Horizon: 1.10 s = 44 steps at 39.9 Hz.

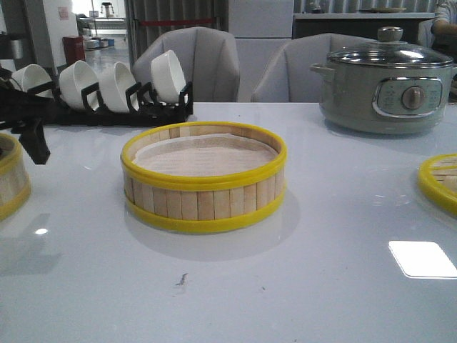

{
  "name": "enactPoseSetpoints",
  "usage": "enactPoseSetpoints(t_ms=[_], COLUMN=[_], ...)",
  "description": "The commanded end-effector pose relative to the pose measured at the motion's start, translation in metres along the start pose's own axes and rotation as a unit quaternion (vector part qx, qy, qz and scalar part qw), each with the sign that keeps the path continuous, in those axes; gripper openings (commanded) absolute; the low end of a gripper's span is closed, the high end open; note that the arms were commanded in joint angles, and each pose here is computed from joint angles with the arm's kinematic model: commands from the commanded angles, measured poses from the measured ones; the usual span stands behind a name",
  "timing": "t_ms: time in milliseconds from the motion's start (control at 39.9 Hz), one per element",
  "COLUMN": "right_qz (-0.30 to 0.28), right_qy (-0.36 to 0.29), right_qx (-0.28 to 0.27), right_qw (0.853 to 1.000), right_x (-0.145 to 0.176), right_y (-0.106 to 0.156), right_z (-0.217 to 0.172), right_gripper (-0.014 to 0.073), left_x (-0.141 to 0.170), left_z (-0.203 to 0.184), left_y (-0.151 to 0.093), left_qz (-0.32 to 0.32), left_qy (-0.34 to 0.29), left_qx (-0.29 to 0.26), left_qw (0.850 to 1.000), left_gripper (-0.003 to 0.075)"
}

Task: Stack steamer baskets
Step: 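Lower the left gripper and grasp the rim of the nearby steamer basket, then lift the basket with the left gripper and lower it onto the center basket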

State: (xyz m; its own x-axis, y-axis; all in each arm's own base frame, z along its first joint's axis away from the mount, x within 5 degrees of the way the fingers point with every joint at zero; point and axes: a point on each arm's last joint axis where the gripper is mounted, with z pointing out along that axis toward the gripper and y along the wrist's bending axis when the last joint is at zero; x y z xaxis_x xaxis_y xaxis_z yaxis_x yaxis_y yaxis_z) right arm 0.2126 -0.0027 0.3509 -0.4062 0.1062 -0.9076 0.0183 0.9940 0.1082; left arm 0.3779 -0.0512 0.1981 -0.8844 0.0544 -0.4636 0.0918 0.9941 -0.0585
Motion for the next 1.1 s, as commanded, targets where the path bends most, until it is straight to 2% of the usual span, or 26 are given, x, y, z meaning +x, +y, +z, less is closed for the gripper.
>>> enactPoseSetpoints(t_ms=[0,225,301,376,426,501,576,651,826,952,1077], right_qz=[-0.004,-0.004,-0.004,-0.004,-0.004,-0.004,-0.004,-0.004,-0.004,-0.004,-0.004], right_qy=[-0.06,-0.06,-0.06,-0.06,-0.06,-0.06,-0.06,-0.06,-0.06,-0.06,-0.06], right_qx=[-0.001,-0.001,-0.001,-0.001,-0.001,-0.001,-0.001,-0.001,-0.001,-0.001,-0.001], right_qw=[0.998,0.998,0.998,0.998,0.998,0.998,0.998,0.998,0.998,0.998,0.998], right_x=[-0.02,-0.02,-0.02,-0.02,-0.02,-0.02,-0.02,-0.02,-0.02,-0.02,-0.02], right_y=[0.001,0.001,0.001,0.001,0.001,0.001,0.001,0.001,0.001,0.001,0.002], right_z=[-0.008,-0.008,-0.008,-0.008,-0.008,-0.008,-0.008,-0.008,-0.008,-0.008,-0.008], right_gripper=[0.0465,0.0465,0.0465,0.0465,0.0465,0.0465,0.0465,0.0465,0.0465,0.0465,0.0465], left_x=[-0.015,-0.014,-0.014,-0.013,-0.013,-0.013,-0.013,-0.015,-0.036,-0.057,-0.072], left_z=[-0.015,-0.01,-0.01,-0.01,-0.01,-0.01,-0.01,-0.012,-0.033,-0.058,-0.087], left_y=[-0.005,-0.005,-0.005,-0.005,-0.005,-0.005,-0.006,-0.006,-0.017,-0.041,-0.083], left_qz=[-0.004,-0.009,-0.009,-0.009,-0.009,-0.009,-0.008,-0.008,0.003,0.026,0.066], left_qy=[-0.052,-0.045,-0.043,-0.04,-0.039,-0.039,-0.039,-0.036,-0.041,-0.057,-0.085], left_qx=[0.007,0.007,0.007,0.007,0.007,0.007,0.008,0.008,0.017,0.036,0.069], left_qw=[0.999,0.999,0.999,0.999,0.999,0.999,0.999,0.999,0.999,0.997,0.992], left_gripper=[0.0494,0.0494,0.0472,0.0378,0.0275,0.0077,0.0111,0.0087,0.0087,0.0087,0.0087])
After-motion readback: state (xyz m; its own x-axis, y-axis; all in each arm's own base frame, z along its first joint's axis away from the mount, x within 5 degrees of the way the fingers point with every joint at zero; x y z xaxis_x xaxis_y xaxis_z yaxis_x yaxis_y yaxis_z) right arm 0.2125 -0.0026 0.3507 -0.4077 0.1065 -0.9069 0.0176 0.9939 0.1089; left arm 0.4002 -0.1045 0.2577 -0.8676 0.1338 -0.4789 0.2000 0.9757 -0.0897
